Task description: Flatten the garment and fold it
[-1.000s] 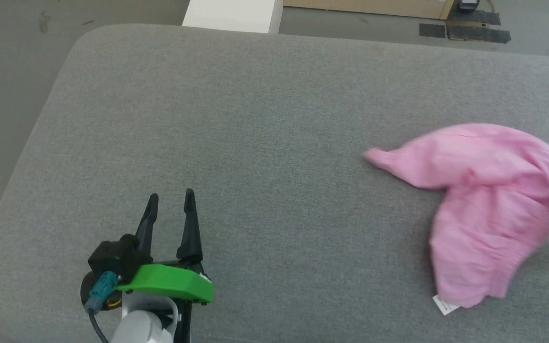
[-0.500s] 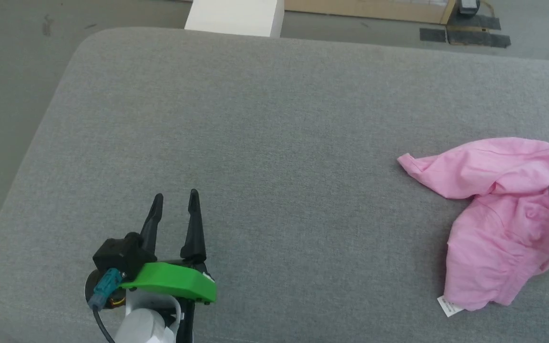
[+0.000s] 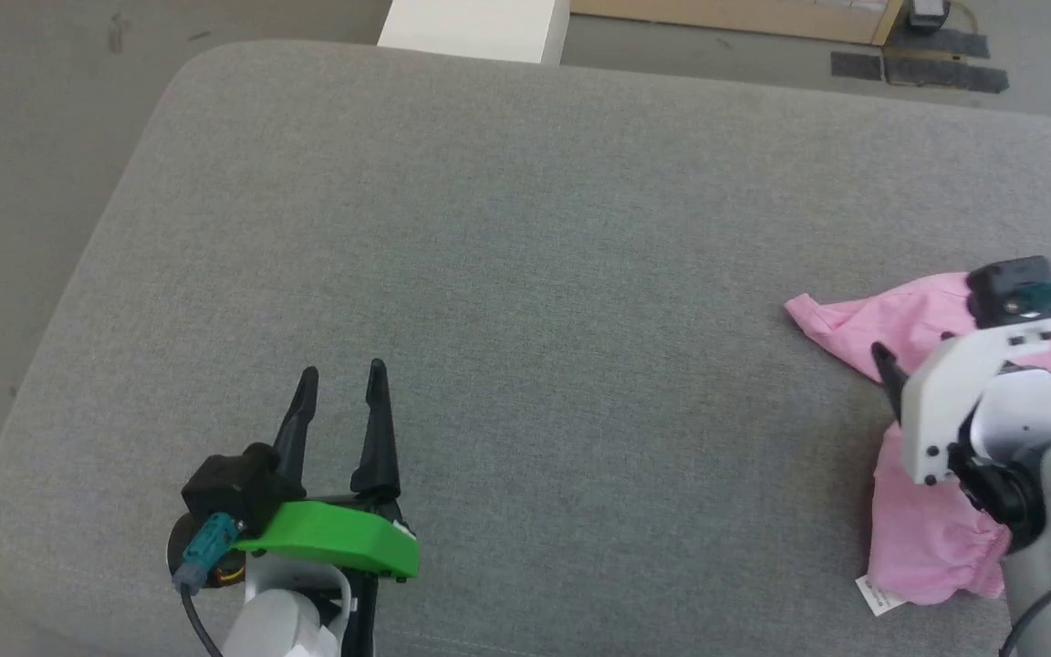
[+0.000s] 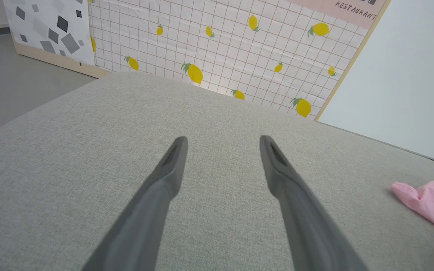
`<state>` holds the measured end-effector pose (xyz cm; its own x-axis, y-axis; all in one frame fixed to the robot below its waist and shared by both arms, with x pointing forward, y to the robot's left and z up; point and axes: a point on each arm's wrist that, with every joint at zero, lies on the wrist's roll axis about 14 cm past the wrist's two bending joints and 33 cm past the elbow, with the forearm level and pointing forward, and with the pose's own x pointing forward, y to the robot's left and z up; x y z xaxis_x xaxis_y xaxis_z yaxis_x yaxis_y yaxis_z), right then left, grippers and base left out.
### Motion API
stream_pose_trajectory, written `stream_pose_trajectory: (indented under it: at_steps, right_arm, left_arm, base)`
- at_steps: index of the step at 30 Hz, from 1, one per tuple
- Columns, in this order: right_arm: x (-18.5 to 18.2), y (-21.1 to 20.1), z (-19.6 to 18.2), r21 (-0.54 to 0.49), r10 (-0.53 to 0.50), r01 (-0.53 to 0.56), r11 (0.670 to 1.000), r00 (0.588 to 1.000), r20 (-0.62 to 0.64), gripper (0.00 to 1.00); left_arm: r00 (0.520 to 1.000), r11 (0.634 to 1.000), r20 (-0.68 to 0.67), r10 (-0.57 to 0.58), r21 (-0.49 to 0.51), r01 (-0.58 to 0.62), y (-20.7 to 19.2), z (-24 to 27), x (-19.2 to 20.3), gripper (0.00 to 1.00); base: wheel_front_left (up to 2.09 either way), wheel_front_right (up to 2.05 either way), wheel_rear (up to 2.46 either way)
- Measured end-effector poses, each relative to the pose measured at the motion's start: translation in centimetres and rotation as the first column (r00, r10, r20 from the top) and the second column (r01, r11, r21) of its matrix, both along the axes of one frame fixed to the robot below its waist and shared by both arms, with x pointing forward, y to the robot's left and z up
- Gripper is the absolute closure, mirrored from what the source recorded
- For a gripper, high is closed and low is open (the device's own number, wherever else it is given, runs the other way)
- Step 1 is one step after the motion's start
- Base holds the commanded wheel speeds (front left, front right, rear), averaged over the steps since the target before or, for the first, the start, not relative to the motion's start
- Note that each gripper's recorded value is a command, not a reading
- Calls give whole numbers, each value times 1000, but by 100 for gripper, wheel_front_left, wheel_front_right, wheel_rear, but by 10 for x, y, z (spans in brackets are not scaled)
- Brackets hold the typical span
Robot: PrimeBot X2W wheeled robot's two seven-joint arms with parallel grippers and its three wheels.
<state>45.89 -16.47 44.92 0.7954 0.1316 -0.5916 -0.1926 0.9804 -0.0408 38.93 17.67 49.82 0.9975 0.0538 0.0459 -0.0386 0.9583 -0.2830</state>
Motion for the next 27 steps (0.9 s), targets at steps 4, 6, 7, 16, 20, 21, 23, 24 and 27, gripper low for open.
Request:
stream_pose_trajectory:
  at_steps: [4,6,7,16,20,21,23,24,27]
  right_arm:
    - [9,8,-24,-54,43,-48,997,995,-86,0]
    - [17,15,-31,-63,60,-67,996,993,-104,0]
    - [19,17,-35,-70,66,-75,995,991,-114,0]
    - [27,33,-72,-91,99,-118,989,976,-193,86]
    - [34,48,-64,-72,136,-147,987,980,-145,100]
    - [34,57,-61,-51,154,-161,986,979,-132,100]
    - [32,82,-53,-1,205,-207,978,973,-102,100]
    - [31,95,-48,24,231,-230,973,969,-85,100]
    - [25,142,-27,112,326,-322,940,945,-18,100]
  left_arm:
    - [1000,1000,-17,4,0,-4,1,-6,1,0]
    - [1000,1000,-28,6,0,-6,2,-10,1,0]
    - [999,1000,-32,6,1,-6,2,-11,2,0]
    - [998,1000,-60,19,-5,-19,6,-20,5,0]
    - [998,1000,-58,23,-9,-24,7,-19,4,0]
    - [998,1000,-55,24,-10,-24,7,-18,4,0]
    - [999,1000,-49,22,-10,-22,6,-16,4,0]
    - [999,1000,-46,21,-11,-21,6,-15,4,0]
    - [999,1000,-38,21,-19,-22,6,-12,3,0]
  base:
    - [0,0,0]
    - [0,0,0]
    - [0,0,0]
    - [0,0,0]
    - [0,0,0]
    - [0,0,0]
    - [0,0,0]
    - [0,0,0]
    - [0,0,0]
